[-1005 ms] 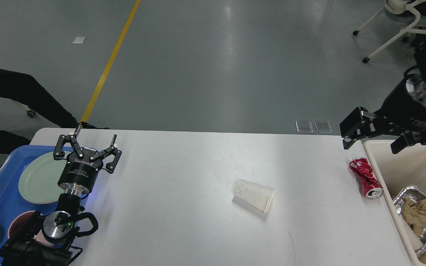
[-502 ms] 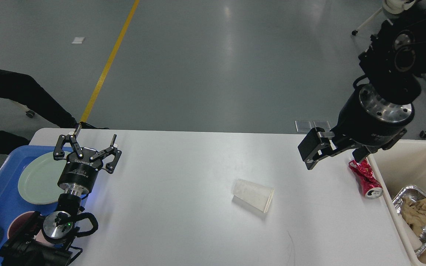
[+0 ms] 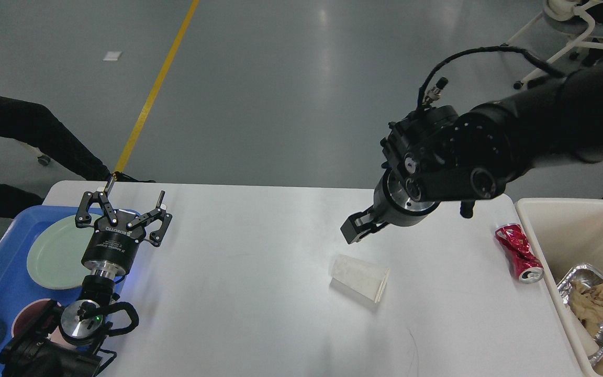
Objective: Tidy desktop
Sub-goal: 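Move the right gripper to the second white paper cup, then grasp the white paper cup and lift it toward the bin, then carry the paper cup over the white bin and release it, then raise the right gripper out of the bin, then lower the right gripper onto the red soda can and grasp it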
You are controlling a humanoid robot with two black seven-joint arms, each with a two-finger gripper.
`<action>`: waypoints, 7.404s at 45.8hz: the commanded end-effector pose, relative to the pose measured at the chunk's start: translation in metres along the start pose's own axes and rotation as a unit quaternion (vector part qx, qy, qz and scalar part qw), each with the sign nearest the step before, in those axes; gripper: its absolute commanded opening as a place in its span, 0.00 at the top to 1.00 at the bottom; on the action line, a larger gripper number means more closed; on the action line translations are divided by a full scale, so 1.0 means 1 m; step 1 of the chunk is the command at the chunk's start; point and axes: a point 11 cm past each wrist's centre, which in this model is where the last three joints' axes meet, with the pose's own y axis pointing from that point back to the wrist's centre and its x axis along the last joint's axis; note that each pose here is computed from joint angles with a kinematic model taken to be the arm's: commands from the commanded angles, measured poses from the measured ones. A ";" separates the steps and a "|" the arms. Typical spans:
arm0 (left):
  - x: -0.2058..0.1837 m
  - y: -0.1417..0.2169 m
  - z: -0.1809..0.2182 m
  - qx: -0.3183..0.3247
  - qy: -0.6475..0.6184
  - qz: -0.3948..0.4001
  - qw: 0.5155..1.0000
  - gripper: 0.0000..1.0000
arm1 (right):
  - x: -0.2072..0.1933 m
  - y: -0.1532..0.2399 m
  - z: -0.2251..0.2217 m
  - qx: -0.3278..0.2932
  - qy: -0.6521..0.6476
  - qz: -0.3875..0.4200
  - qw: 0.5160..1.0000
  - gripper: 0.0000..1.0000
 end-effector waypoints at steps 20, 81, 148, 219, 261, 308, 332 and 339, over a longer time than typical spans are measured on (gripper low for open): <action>-0.001 0.000 -0.001 0.001 0.001 -0.001 1.000 0.03 | -0.046 -0.147 -0.030 0.015 0.094 -0.017 0.995 0.04; -0.001 -0.001 0.000 0.001 0.000 -0.002 1.000 0.03 | -0.065 -0.166 -0.043 0.044 0.006 -0.023 0.999 1.00; 0.000 0.000 0.000 0.001 0.000 -0.001 1.000 0.03 | -0.129 0.118 0.189 -0.116 -0.507 -0.044 0.853 1.00; -0.001 -0.001 0.000 0.001 0.000 -0.002 1.000 0.03 | -0.402 -0.158 0.289 -0.357 -0.557 0.067 0.747 0.00; 0.000 0.000 0.000 0.001 0.000 -0.001 1.000 0.03 | -0.321 -0.096 0.323 -0.277 -0.527 -0.029 0.803 0.00; 0.000 0.000 0.000 0.000 0.000 0.000 1.000 0.03 | -0.075 0.182 0.129 -0.022 -0.303 -0.100 0.947 0.00; 0.000 0.000 0.000 0.000 0.000 0.000 1.000 0.03 | -0.109 0.065 0.256 -0.095 -0.451 0.031 0.887 0.00; 0.000 0.000 0.000 0.000 0.000 -0.001 1.000 0.03 | -0.140 0.007 0.264 -0.138 -0.367 -0.003 0.920 0.04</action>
